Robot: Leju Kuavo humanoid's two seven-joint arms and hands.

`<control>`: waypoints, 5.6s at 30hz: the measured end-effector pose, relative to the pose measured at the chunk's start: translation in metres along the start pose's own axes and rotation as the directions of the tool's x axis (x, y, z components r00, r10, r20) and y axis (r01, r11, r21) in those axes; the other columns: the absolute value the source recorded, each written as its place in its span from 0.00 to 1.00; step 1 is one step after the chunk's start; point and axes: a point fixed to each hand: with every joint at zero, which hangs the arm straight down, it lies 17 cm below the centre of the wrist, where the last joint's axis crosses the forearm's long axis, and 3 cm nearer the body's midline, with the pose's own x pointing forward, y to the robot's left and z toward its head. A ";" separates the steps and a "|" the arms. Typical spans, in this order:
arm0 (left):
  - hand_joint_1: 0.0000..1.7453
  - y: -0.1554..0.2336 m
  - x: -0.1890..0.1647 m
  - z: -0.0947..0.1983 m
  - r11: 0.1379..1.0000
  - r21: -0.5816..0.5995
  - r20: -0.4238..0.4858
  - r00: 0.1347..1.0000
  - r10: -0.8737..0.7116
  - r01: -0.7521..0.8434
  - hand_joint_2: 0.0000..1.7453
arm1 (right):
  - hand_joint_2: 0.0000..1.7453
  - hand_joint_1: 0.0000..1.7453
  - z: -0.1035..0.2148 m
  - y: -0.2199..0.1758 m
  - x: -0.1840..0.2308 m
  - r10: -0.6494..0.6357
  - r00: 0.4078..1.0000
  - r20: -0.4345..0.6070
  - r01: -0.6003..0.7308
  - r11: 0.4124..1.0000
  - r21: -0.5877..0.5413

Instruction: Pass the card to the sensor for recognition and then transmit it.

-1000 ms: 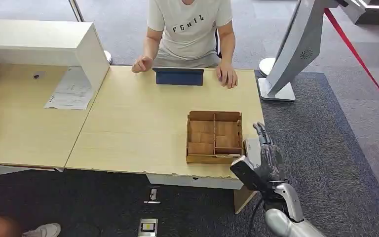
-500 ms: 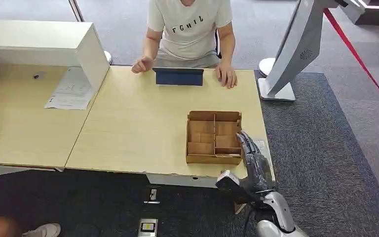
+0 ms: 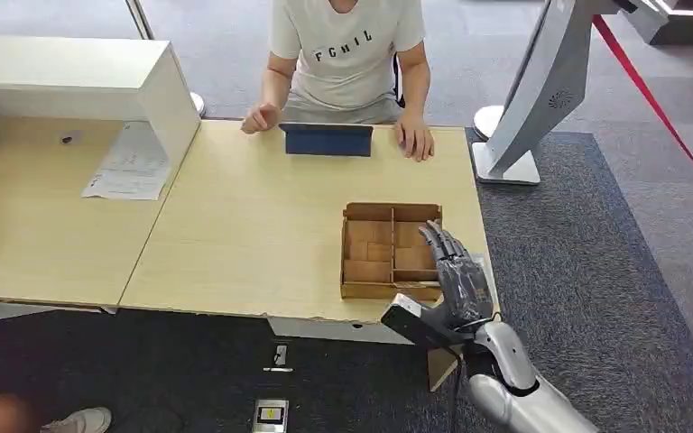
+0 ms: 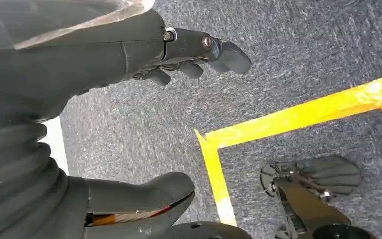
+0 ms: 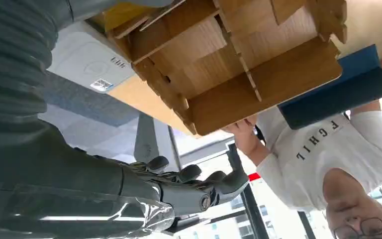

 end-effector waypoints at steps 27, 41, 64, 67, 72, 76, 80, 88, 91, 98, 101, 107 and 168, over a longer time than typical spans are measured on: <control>0.00 0.005 0.007 -0.001 1.000 0.004 0.002 1.000 0.001 -0.001 1.00 | 1.00 0.00 0.006 0.019 -0.029 0.023 0.999 -0.041 -0.020 0.997 0.073; 0.00 0.005 0.010 -0.001 1.000 0.005 0.003 1.000 -0.012 0.012 1.00 | 1.00 0.00 0.004 0.027 -0.038 0.043 0.997 -0.060 -0.038 0.995 0.091; 0.00 0.005 0.009 -0.001 1.000 0.004 -0.003 1.000 -0.009 0.009 1.00 | 1.00 0.00 0.002 0.039 -0.041 0.051 0.996 -0.068 -0.042 0.992 0.121; 0.00 0.005 0.008 -0.001 1.000 0.004 -0.002 1.000 -0.009 0.009 1.00 | 1.00 0.00 0.002 0.039 -0.041 0.057 0.996 -0.071 -0.048 0.992 0.118; 0.00 0.005 0.009 -0.001 1.000 0.004 0.001 1.000 -0.015 0.015 1.00 | 1.00 0.00 0.002 0.040 -0.040 0.066 0.995 -0.069 -0.058 0.991 0.117; 0.00 0.005 0.009 -0.001 1.000 0.004 0.003 1.000 -0.020 0.020 1.00 | 1.00 0.00 0.003 0.041 -0.041 0.069 0.995 -0.077 -0.060 0.991 0.119; 0.00 0.005 0.008 -0.001 1.000 0.002 0.000 1.000 -0.022 0.022 1.00 | 1.00 0.00 0.004 0.041 -0.042 0.072 0.994 -0.078 -0.062 0.991 0.120; 0.00 0.006 0.007 -0.001 1.000 0.002 -0.008 1.000 -0.023 0.023 1.00 | 1.00 0.00 0.004 0.041 -0.036 0.075 0.996 -0.058 -0.068 0.991 0.118; 0.00 0.006 0.007 -0.001 1.000 0.002 -0.008 1.000 -0.023 0.023 1.00 | 1.00 0.00 0.003 0.040 -0.032 0.074 0.996 -0.052 -0.067 0.991 0.114; 0.00 0.005 0.008 -0.001 1.000 0.001 -0.007 1.000 -0.023 0.023 1.00 | 1.00 0.00 0.003 0.040 -0.022 0.073 0.997 -0.027 -0.069 0.992 0.109; 0.00 0.005 0.008 -0.001 1.000 0.000 -0.007 1.000 -0.024 0.024 1.00 | 1.00 0.00 0.005 0.042 -0.019 0.071 0.997 -0.022 -0.068 0.992 0.110; 0.00 0.005 0.008 -0.001 1.000 -0.001 -0.007 1.000 -0.025 0.025 1.00 | 1.00 0.00 0.008 0.046 -0.017 0.067 0.998 -0.019 -0.064 0.991 0.120; 0.00 0.004 0.011 -0.001 0.999 -0.009 -0.002 0.999 -0.036 0.036 1.00 | 1.00 1.00 0.004 0.060 -0.041 0.112 0.993 -0.031 -0.105 0.978 0.181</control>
